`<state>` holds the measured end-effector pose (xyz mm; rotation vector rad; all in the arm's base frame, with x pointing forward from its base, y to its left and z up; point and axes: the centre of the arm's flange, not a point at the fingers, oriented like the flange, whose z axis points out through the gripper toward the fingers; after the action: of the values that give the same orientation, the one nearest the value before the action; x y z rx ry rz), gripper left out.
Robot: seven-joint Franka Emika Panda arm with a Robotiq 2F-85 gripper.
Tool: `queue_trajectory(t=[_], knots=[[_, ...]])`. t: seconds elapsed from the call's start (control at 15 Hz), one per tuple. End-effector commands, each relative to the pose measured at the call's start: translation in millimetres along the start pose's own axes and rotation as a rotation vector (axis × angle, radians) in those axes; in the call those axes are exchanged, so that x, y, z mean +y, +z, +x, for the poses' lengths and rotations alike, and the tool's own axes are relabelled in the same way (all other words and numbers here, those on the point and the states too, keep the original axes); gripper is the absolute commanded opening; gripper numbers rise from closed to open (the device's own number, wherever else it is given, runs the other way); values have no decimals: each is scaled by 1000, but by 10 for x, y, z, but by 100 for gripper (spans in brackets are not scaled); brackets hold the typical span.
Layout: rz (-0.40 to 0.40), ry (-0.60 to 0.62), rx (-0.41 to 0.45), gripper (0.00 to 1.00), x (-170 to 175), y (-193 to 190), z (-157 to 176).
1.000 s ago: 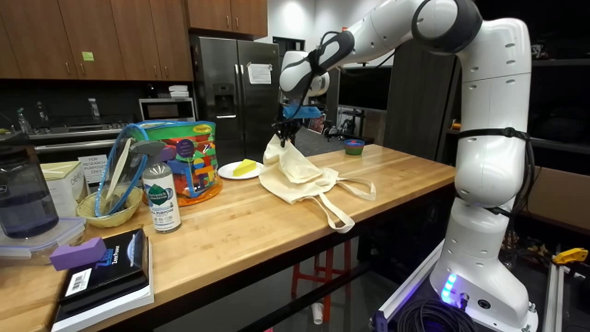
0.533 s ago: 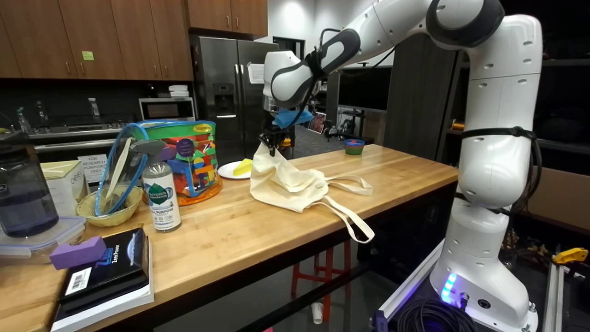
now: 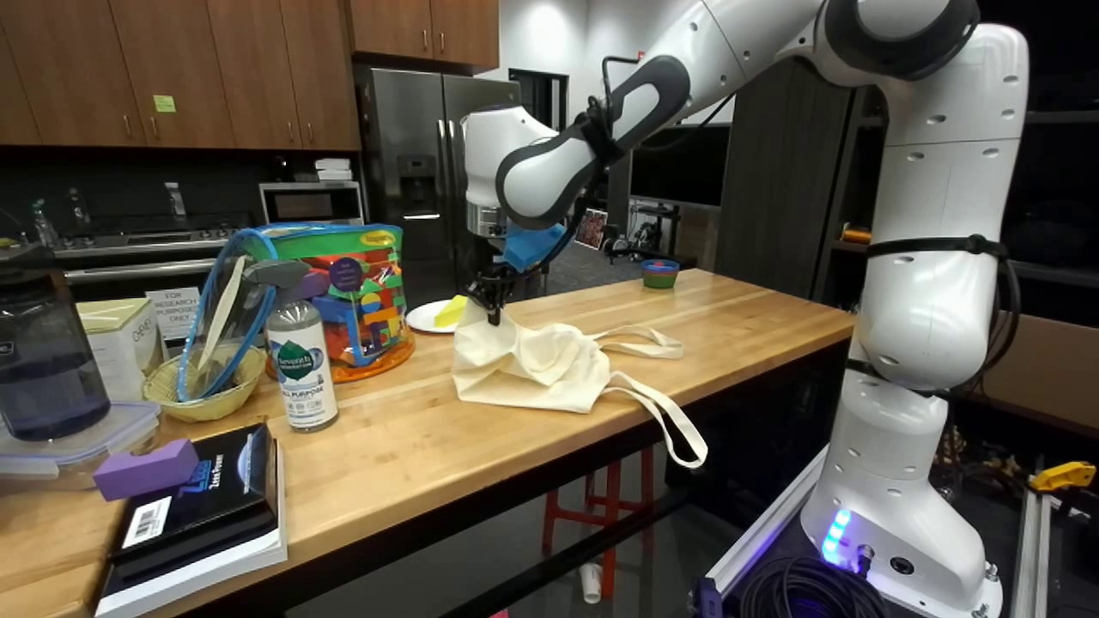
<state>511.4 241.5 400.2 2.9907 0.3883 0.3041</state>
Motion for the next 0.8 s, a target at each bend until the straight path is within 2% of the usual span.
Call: queue_trajectory(t=[0.0, 0.27, 0.73], knots=[[-31, -23, 4, 1, -220, 46, -285], [-38, 14, -25, 1, -202, 195, -385], [-49, 147, -74, 1, 390, 451, -389]])
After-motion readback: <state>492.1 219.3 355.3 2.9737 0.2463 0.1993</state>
